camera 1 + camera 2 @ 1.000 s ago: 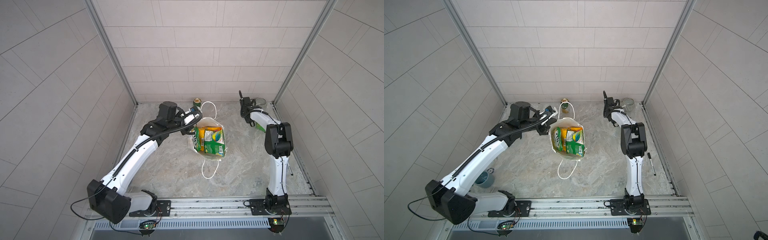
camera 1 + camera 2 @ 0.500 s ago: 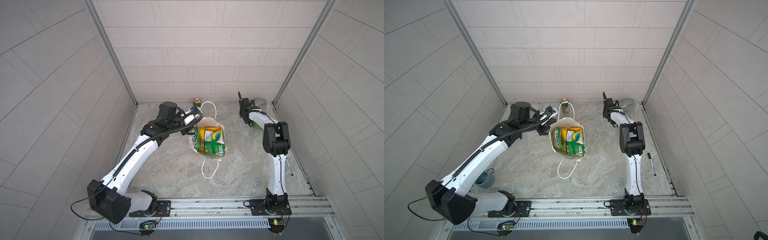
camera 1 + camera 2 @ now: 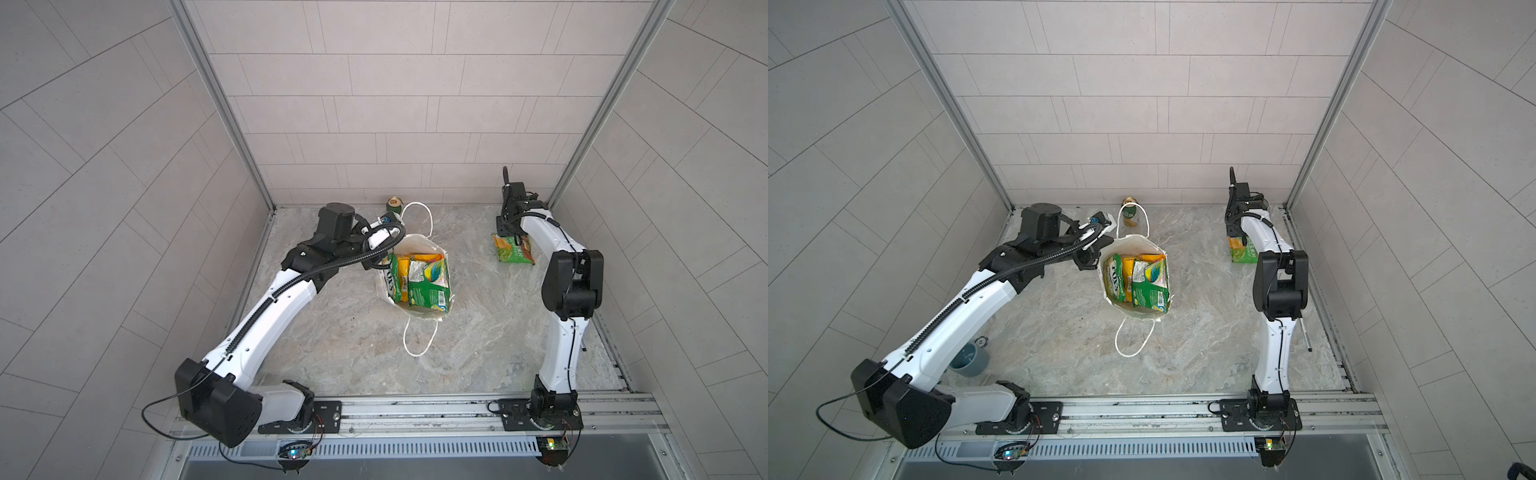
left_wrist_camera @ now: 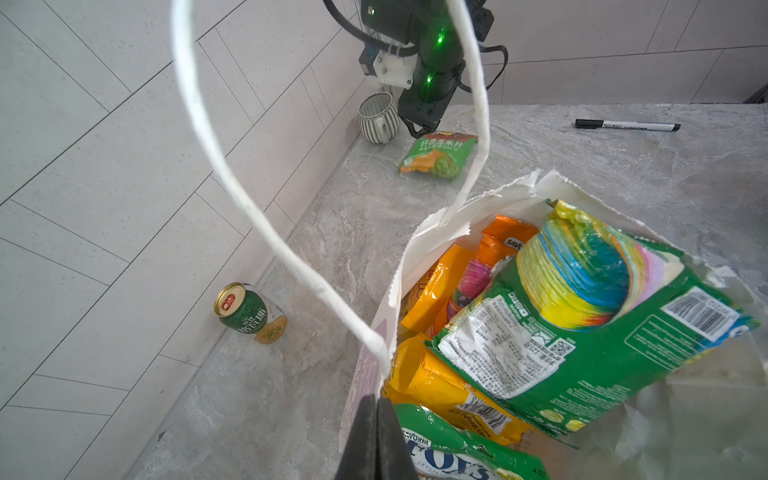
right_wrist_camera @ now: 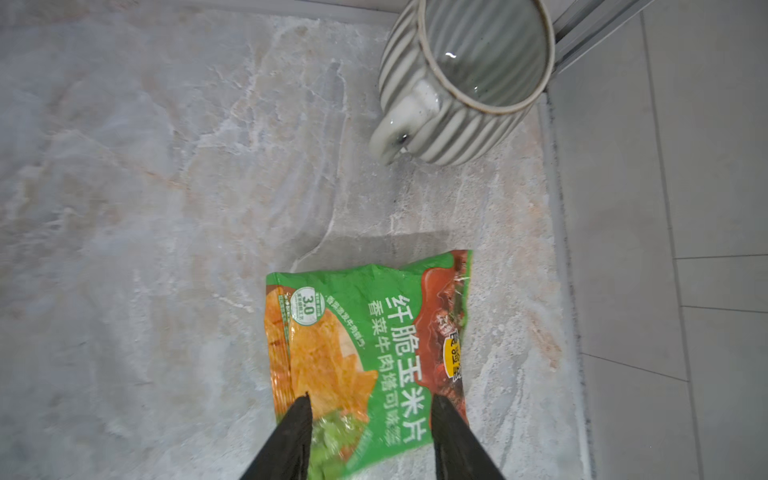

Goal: Take the snacks out of the paper bag
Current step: 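Lower the green packet onto the floor beside the striped cup and release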

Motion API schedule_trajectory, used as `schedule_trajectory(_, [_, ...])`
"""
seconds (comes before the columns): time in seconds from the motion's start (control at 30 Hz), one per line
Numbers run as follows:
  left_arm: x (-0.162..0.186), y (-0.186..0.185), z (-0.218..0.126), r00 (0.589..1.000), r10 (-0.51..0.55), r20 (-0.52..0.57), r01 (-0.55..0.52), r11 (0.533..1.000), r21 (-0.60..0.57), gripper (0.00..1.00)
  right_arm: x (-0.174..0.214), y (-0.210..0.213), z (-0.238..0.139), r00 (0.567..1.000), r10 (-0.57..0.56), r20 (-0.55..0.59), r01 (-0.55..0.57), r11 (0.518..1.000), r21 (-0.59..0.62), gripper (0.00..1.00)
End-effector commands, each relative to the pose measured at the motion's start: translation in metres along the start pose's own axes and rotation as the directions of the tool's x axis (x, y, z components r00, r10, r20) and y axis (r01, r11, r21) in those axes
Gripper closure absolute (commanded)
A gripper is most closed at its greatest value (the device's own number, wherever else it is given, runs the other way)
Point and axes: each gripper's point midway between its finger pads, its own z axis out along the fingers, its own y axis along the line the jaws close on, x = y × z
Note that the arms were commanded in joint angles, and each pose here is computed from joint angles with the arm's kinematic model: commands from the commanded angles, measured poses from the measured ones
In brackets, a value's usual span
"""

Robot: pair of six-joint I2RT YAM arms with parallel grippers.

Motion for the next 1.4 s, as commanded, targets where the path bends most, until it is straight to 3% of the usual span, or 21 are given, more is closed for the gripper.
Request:
schedule_trajectory(0.0, [-0.007, 0.000, 0.001, 0.999, 0.013, 0.030, -0.013, 1.000, -0.001, 1.00, 0.005, 0.020, -0.020, 0.993, 0.119, -0.024, -0.121, 0.973, -0.195, 0.53])
schedule_trajectory(0.17, [-0.008, -0.001, 0.000, 0.999, 0.013, 0.033, -0.013, 1.000, 0.001, 1.00, 0.017, 0.018, -0.007, 0.986, 0.154, -0.072, -0.165, 0.964, -0.210, 0.56])
schedule_trajectory(0.4, [-0.008, -0.001, -0.001, 0.999, 0.013, 0.034, -0.013, 1.000, -0.002, 1.00, 0.040, -0.010, 0.024, 0.977, 0.169, -0.128, -0.175, 0.984, -0.030, 0.57])
schedule_trajectory(0.63, [-0.006, 0.000, 0.002, 1.000, 0.010, 0.027, -0.010, 1.000, -0.003, 1.00, 0.057, -0.020, 0.042, 0.973, 0.147, -0.179, -0.139, 0.989, 0.059, 0.51])
schedule_trajectory(0.9, [-0.007, 0.000, 0.003, 1.000, 0.007, 0.028, -0.007, 1.000, 0.002, 1.00, 0.063, -0.021, 0.057, 0.970, 0.117, -0.212, -0.102, 0.992, 0.078, 0.38])
schedule_trajectory(1.37, [-0.008, 0.001, 0.002, 1.000, 0.007, 0.028, -0.007, 1.000, -0.003, 1.00, 0.064, -0.038, 0.074, 0.960, 0.169, -0.223, -0.151, 0.984, 0.093, 0.40])
